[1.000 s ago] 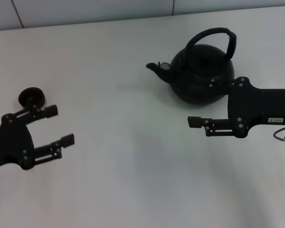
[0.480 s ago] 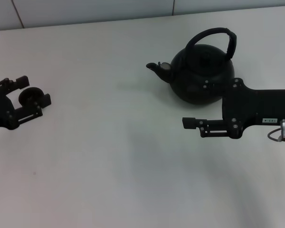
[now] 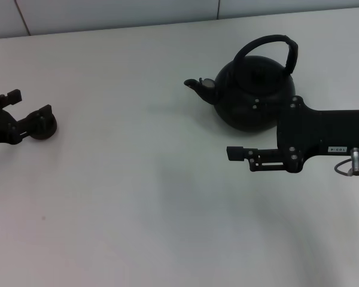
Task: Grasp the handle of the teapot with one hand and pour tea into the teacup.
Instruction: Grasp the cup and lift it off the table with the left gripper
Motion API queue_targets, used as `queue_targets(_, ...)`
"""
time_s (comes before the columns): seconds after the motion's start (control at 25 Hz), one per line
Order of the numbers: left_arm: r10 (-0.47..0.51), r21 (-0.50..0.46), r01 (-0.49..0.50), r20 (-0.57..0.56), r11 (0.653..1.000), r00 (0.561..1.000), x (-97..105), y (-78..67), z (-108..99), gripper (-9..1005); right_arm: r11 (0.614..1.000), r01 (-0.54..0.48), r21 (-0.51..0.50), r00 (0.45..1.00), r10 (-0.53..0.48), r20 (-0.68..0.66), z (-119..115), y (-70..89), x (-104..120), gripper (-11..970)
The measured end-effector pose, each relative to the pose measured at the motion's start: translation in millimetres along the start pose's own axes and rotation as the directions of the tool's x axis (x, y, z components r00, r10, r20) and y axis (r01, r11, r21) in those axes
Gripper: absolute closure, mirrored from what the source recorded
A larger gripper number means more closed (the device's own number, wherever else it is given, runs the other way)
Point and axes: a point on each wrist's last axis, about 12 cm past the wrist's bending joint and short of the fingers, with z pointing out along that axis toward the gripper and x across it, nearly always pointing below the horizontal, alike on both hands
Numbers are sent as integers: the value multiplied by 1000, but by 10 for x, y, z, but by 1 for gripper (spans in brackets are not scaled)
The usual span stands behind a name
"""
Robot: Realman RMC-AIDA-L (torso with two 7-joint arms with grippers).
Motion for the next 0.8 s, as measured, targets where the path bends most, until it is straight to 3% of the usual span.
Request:
queue_targets(0.32, 27, -40, -30, -56, 999, 998, 61, 29, 59, 260, 1000, -2, -1, 1000, 2, 6, 8, 1, -5, 258)
queue_targets(0.8, 72, -31, -77, -127, 997, 989, 174, -45, 143, 276, 1000, -10, -2, 1000, 10, 21, 17, 7, -9, 259)
